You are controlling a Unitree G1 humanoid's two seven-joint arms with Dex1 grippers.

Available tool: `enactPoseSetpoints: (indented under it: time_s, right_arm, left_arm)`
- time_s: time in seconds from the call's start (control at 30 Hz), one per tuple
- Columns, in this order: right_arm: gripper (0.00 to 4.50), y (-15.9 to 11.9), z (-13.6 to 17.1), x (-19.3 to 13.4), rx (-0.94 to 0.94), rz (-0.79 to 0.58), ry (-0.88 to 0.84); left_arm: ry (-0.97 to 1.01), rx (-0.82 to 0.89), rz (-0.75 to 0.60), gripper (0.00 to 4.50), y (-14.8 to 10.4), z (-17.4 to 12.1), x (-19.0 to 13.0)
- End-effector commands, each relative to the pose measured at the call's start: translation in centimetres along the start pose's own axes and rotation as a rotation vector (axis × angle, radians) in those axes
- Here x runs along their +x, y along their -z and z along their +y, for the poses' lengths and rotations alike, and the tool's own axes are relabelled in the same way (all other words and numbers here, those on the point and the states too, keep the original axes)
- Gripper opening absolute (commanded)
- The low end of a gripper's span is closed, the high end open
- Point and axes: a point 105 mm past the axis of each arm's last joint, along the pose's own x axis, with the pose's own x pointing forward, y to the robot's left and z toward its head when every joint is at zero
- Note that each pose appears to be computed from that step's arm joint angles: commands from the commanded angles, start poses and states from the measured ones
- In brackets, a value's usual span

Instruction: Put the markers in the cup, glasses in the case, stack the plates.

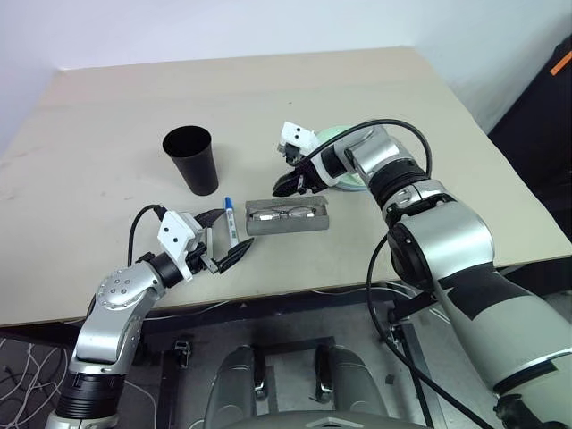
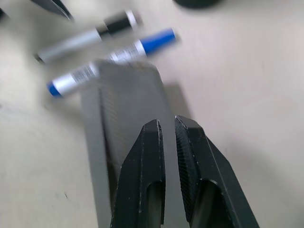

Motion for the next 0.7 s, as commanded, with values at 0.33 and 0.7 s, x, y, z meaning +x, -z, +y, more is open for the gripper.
enactPoseSetpoints:
  time_s: [0.33, 0.7]
  right_arm:
    - [0.52, 4.0, -0.3, 0.2, 0.266, -0.097, 0.037]
    - [0.52, 1.7, 0.9, -0.9, 0.128, -0.286, -0.073]
  left_arm:
    - [-0.038, 0.031, -0.022, 4.5, -1.0, 0.8, -0.6]
    - [-0.113, 0.026, -0.01, 4.5, -0.5, 1.7, -0.3]
